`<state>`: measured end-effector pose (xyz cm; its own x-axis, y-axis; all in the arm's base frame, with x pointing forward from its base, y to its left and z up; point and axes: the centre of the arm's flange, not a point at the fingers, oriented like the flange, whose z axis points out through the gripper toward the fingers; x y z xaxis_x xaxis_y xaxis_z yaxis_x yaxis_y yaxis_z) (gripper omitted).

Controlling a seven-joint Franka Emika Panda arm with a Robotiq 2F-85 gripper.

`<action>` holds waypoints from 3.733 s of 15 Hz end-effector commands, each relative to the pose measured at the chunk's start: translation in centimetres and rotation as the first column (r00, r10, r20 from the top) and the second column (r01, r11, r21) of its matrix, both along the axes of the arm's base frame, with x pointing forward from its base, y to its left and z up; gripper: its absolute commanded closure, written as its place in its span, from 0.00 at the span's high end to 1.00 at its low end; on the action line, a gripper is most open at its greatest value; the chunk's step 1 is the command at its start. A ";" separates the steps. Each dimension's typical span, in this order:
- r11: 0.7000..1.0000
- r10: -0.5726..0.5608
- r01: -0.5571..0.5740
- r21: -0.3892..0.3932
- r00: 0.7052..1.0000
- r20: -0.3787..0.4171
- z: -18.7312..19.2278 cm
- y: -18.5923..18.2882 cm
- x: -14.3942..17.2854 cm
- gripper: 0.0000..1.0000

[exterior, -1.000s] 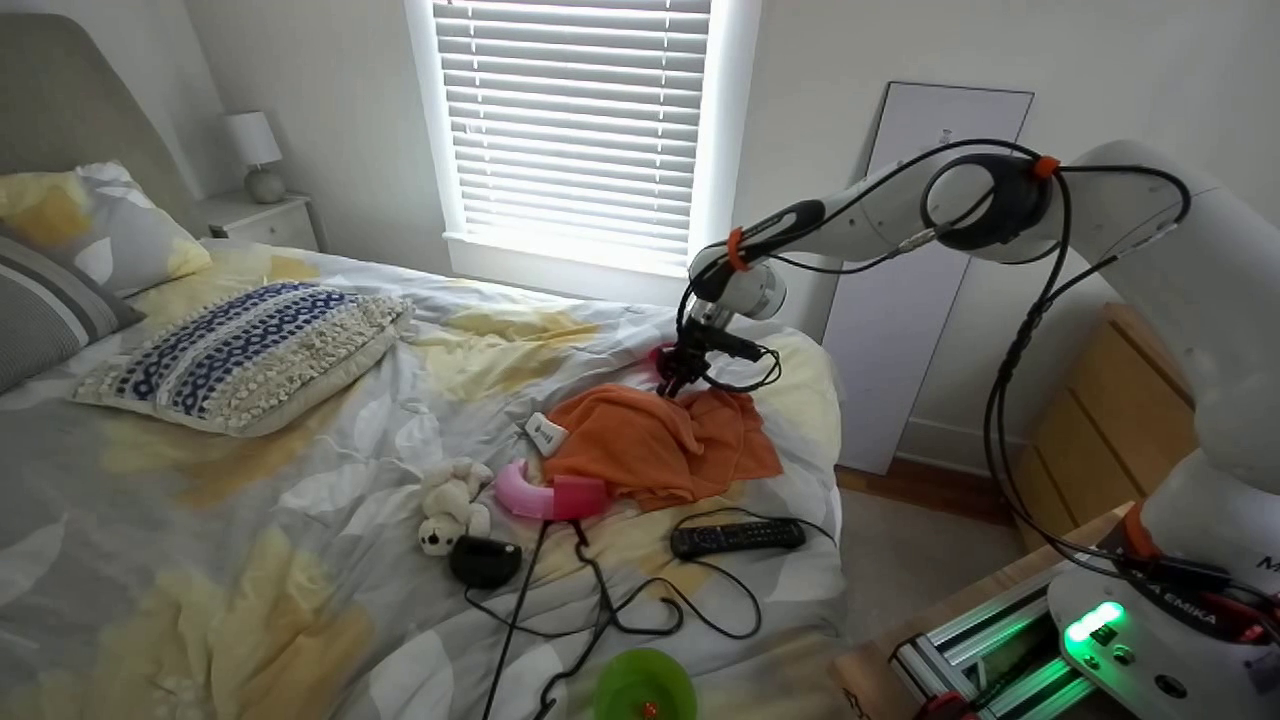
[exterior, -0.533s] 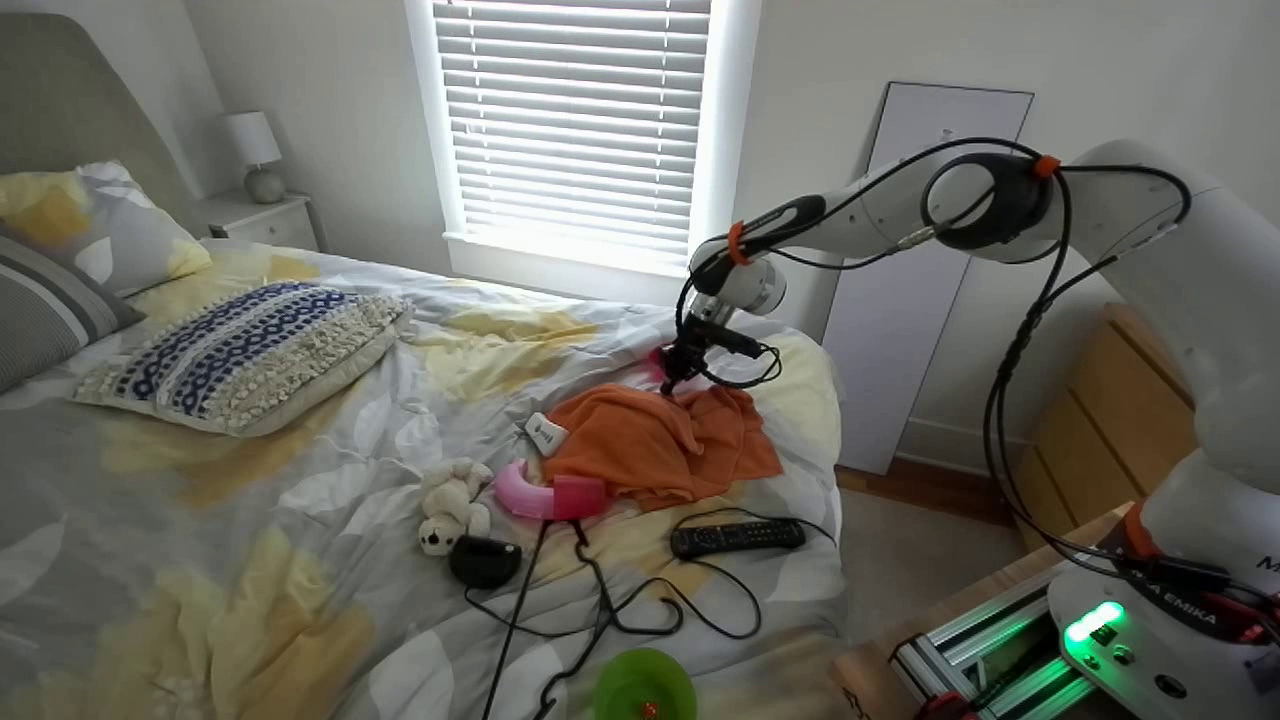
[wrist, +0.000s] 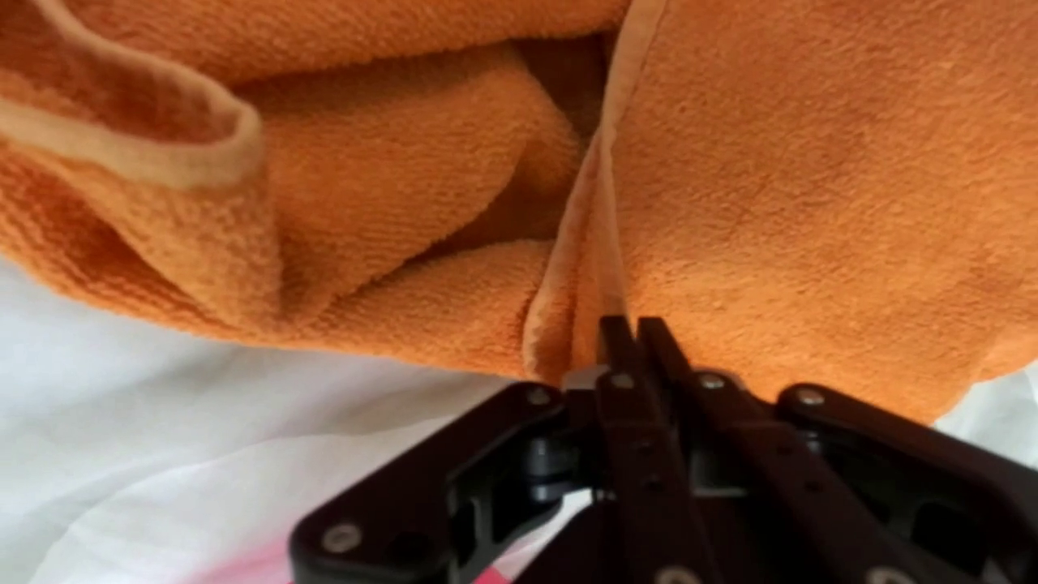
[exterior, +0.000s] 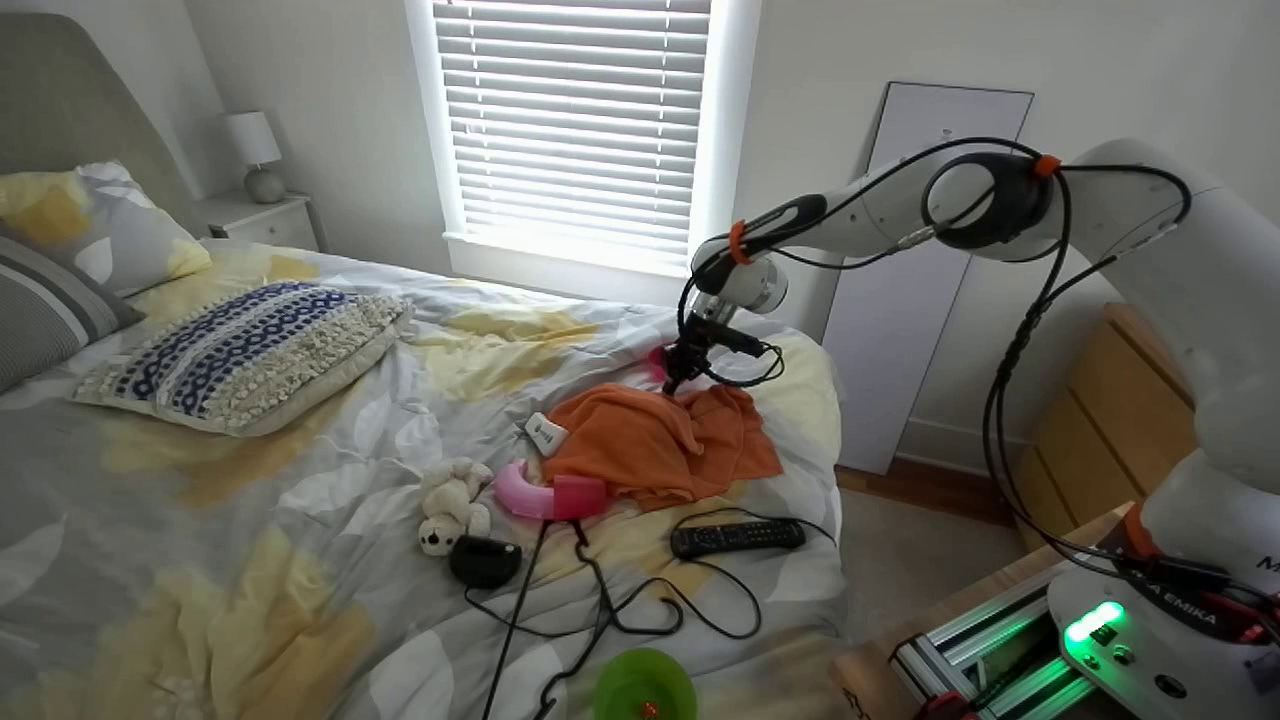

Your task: Pick up the orange towel and move it a little to the right

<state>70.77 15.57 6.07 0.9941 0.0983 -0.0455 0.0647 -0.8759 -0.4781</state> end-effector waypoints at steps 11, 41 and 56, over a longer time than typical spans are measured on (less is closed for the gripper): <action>1.000 0.007 -0.005 0.020 0.995 -0.100 -1.4 1.5 -0.7 0.38; 0.835 0.090 0.268 -0.481 0.795 0.600 32.0 -7.6 -0.7 0.01; 0.659 0.119 0.536 -0.527 0.618 0.777 41.1 -17.6 0.8 0.01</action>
<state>72.48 0.08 43.49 0.7473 0.1449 0.6485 -0.0534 -0.9597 0.2759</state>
